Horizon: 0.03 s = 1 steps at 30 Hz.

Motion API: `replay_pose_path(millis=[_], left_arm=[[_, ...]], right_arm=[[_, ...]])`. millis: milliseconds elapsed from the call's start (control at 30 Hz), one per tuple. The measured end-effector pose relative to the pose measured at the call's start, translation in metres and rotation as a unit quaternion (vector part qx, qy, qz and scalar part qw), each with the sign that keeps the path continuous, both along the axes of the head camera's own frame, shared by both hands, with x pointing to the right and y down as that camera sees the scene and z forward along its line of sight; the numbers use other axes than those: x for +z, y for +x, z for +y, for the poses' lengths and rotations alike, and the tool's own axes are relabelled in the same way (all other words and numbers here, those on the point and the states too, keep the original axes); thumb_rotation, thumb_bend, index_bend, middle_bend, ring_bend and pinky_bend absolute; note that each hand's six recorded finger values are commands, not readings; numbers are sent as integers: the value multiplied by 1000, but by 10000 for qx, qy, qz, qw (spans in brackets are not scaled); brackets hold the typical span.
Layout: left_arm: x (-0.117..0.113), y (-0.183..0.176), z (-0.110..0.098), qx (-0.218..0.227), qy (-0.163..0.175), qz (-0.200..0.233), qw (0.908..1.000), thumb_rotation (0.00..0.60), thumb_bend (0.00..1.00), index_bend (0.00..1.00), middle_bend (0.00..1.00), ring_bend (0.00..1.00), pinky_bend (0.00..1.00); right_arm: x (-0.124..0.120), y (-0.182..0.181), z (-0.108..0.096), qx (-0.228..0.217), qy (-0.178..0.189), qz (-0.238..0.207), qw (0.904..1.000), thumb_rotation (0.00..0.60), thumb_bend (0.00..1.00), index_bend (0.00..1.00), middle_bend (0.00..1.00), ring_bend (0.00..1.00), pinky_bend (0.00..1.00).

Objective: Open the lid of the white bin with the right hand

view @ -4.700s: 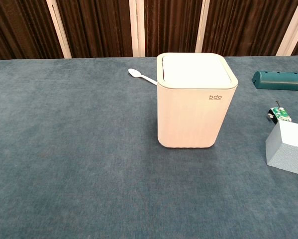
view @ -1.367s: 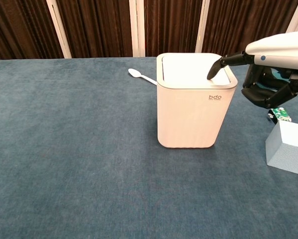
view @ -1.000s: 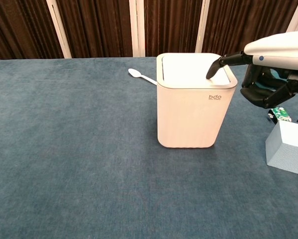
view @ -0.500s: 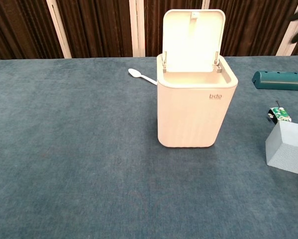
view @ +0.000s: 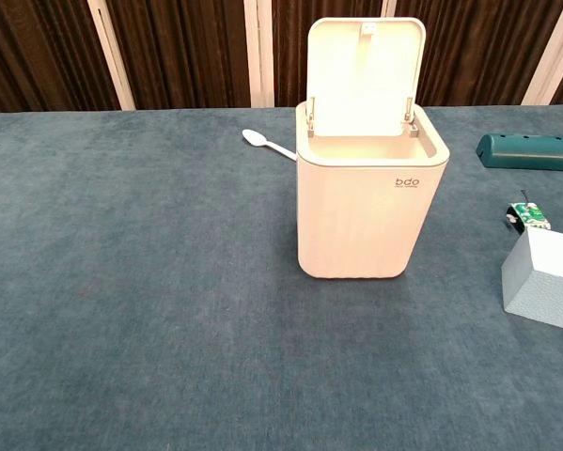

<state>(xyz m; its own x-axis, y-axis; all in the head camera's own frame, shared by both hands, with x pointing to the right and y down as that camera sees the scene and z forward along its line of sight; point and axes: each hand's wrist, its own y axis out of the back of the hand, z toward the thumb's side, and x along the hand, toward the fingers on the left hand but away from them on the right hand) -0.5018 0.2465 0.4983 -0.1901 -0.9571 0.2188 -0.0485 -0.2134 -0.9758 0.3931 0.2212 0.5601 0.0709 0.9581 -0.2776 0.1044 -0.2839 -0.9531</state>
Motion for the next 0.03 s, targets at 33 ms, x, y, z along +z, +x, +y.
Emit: replay_pose_path(millis=[33], left_arm=[[0, 0, 0, 17, -19, 0, 10000, 600, 23, 109, 27, 0, 0]], right_arm=[[-1, -1, 3, -9, 12, -10, 10000, 600, 311, 46, 136, 210, 170]])
